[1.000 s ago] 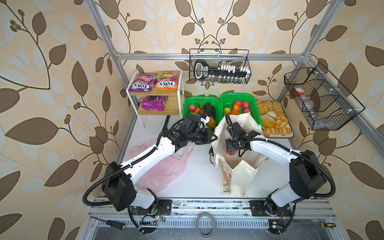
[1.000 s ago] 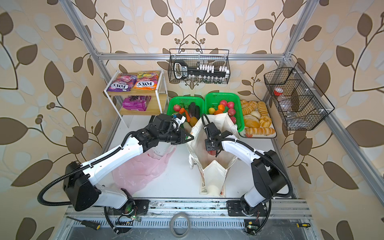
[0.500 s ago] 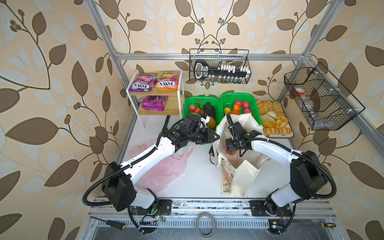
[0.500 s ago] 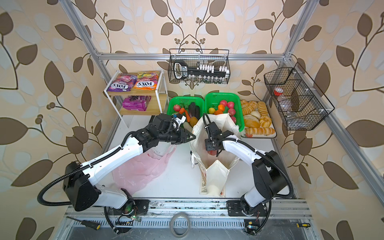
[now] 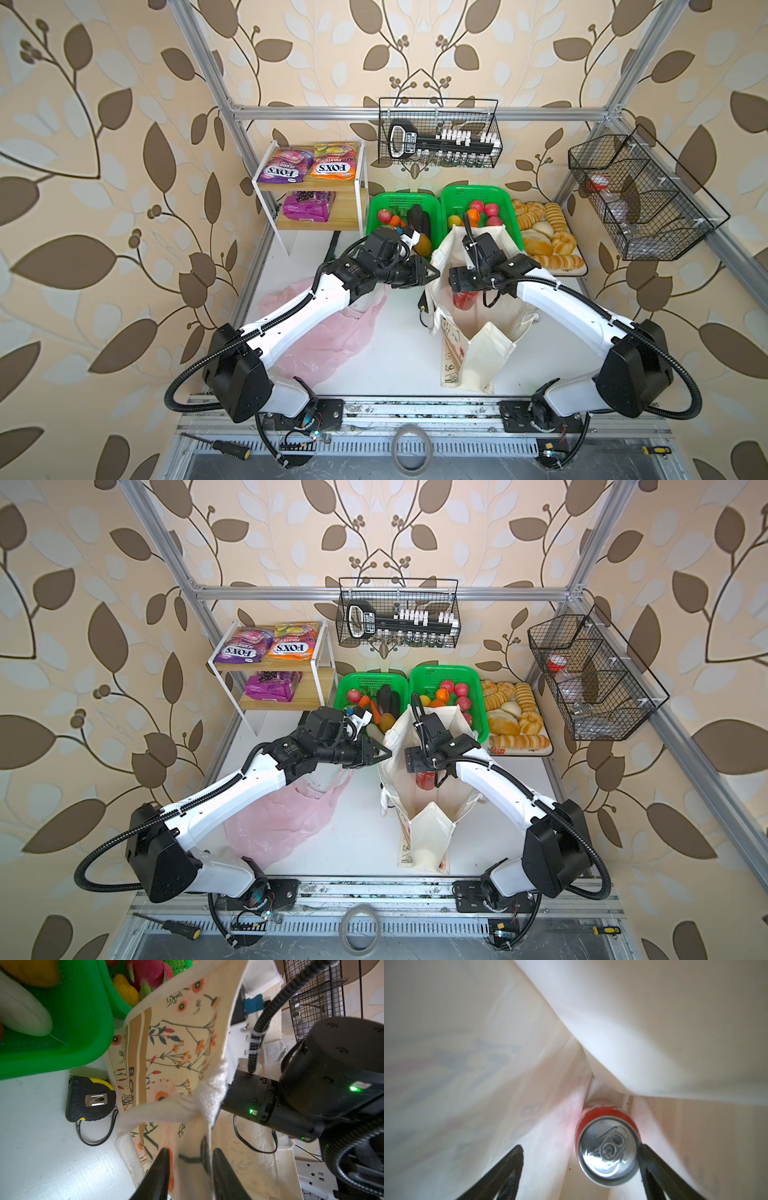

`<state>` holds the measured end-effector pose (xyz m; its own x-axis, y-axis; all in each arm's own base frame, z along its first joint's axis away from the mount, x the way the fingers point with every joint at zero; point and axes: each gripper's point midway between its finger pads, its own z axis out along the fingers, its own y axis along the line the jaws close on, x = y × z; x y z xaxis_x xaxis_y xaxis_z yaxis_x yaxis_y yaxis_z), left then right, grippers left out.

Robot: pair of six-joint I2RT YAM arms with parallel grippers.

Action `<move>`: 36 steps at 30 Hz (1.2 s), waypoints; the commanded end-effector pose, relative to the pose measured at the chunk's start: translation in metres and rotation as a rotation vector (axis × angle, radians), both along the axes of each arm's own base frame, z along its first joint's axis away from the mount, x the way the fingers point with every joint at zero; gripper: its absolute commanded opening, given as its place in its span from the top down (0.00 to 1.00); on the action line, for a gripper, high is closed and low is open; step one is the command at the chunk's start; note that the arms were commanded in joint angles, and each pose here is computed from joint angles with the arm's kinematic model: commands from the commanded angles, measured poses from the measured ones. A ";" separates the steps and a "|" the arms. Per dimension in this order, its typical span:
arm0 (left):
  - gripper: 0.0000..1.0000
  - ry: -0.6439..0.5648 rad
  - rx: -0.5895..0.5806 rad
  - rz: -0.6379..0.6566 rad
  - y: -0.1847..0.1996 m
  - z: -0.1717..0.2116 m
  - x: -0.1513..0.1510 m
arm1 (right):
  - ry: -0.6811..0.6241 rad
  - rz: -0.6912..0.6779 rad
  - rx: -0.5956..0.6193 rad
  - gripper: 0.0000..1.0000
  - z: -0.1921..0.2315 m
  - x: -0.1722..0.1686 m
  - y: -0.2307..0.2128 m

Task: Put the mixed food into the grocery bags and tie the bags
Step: 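Open the right gripper to release the can inside the tote bag, then raise the right gripper out of the bag while the left gripper moves toward the shelf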

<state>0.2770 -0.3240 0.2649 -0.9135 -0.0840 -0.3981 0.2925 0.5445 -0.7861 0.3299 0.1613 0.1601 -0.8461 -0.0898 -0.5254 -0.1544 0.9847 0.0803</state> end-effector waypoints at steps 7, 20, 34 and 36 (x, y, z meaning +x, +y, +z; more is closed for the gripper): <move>0.68 -0.069 -0.062 -0.027 -0.005 0.035 -0.004 | -0.201 0.027 0.117 0.12 0.097 -0.001 0.005; 0.82 -0.070 -0.079 -0.027 -0.006 0.038 -0.005 | -0.197 0.052 0.110 0.13 0.098 -0.008 0.006; 0.41 -0.353 0.032 0.047 0.037 0.078 -0.011 | -0.493 0.202 0.476 0.14 0.213 -0.067 0.019; 0.36 -0.436 0.101 0.123 0.058 0.087 -0.006 | -0.521 0.240 0.551 0.14 0.223 -0.078 0.024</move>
<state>0.2693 -0.2953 0.3071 -0.8011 -0.0976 -0.5905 0.4341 0.5846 -0.6855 0.2649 0.1680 0.3715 -0.4868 0.1107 -0.8665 -0.4139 0.8443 0.3403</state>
